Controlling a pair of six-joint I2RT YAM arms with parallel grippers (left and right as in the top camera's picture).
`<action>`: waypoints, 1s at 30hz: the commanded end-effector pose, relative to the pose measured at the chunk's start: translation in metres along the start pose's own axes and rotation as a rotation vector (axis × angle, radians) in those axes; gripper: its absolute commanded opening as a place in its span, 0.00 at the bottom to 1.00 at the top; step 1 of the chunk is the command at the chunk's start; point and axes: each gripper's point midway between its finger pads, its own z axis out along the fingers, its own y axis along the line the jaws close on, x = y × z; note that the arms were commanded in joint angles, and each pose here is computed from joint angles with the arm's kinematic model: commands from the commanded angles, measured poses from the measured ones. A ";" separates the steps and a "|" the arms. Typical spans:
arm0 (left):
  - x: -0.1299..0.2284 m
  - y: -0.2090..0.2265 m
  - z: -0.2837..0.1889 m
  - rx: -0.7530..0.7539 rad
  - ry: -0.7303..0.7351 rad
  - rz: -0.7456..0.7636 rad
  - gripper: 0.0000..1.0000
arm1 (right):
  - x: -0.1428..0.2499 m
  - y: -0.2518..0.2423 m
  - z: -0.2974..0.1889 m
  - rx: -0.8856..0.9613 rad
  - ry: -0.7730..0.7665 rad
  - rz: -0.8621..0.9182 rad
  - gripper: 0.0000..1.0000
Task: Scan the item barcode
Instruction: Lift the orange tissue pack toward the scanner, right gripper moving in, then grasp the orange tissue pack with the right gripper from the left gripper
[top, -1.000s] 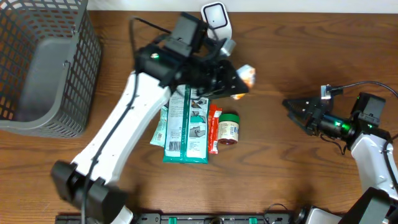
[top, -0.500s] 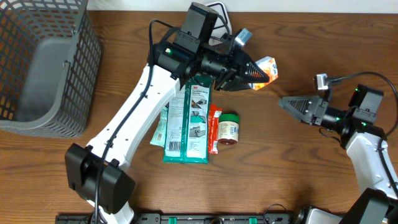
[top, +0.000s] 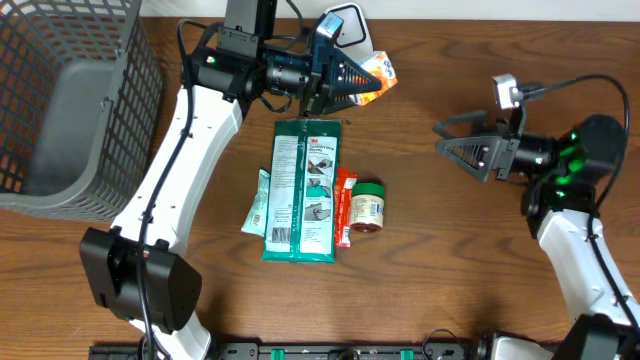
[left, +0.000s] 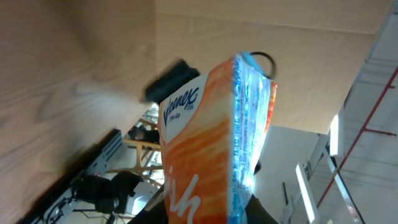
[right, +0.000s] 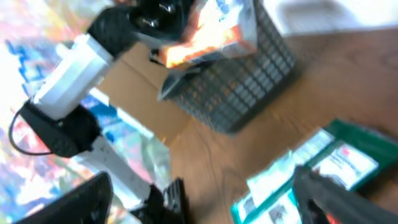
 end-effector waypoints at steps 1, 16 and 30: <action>0.018 -0.016 0.003 0.055 0.078 0.028 0.08 | -0.018 0.021 0.014 -0.018 -0.056 0.228 0.78; 0.035 -0.039 -0.001 0.101 0.124 0.088 0.08 | -0.046 0.028 0.043 -0.042 -0.240 0.214 0.70; 0.045 -0.049 -0.003 0.105 0.126 0.119 0.08 | -0.057 0.043 0.060 -0.076 -0.319 0.101 0.57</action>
